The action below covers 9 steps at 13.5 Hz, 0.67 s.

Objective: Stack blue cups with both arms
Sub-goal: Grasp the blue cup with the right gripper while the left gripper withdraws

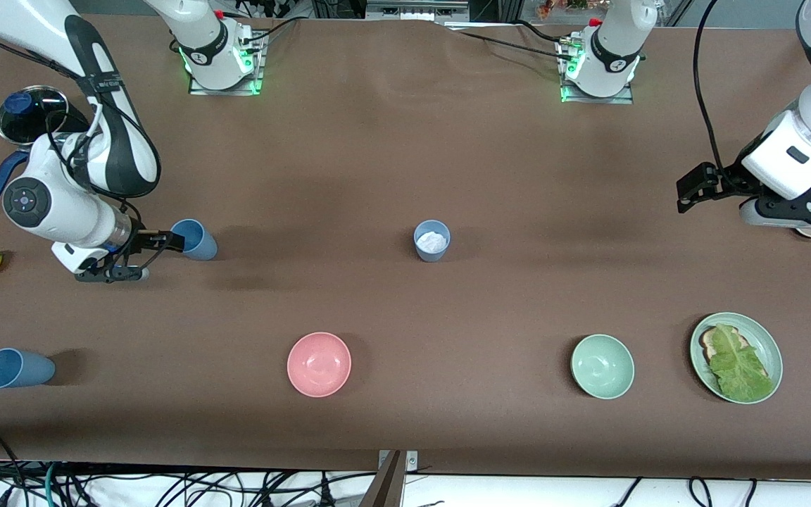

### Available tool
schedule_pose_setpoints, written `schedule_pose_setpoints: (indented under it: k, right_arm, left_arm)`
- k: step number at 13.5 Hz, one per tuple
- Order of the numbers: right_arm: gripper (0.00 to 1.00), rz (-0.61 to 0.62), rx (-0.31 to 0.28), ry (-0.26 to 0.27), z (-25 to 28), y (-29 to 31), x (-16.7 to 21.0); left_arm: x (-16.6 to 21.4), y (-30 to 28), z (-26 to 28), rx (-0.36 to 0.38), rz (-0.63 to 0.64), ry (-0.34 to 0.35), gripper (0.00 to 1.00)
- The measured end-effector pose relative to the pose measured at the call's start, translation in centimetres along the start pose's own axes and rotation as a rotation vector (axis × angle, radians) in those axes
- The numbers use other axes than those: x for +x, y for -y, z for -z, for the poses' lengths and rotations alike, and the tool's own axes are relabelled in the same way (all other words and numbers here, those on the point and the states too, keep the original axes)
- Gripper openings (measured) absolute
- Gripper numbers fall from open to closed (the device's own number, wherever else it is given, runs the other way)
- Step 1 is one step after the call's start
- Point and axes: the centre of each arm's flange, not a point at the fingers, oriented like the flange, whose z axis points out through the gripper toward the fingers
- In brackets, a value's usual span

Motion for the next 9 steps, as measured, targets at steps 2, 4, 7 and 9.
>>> schedule_pose_setpoints:
  k: [2, 4, 7, 9]
  right_arm:
    - [0.84, 0.000, 0.000, -0.005, -0.1, 0.0, 0.1]
    - [0.75, 0.000, 0.000, -0.004, -0.1, 0.0, 0.1]
    - [0.73, 0.001, 0.000, 0.001, -0.2, 0.0, 0.0]
    - [0.86, 0.002, 0.001, 0.015, -0.3, 0.1, -0.1]
  left_arm:
    - [-0.3, 0.8, 0.9, 0.001, 0.013, -0.012, 1.00]
    - [-0.8, 2.1, 1.8, 0.003, 0.036, -0.020, 1.00]
    - [-1.5, 5.4, 2.0, 0.001, 0.079, 0.005, 1.00]
    - [-1.5, 5.3, 2.0, 0.001, 0.075, 0.008, 1.00]
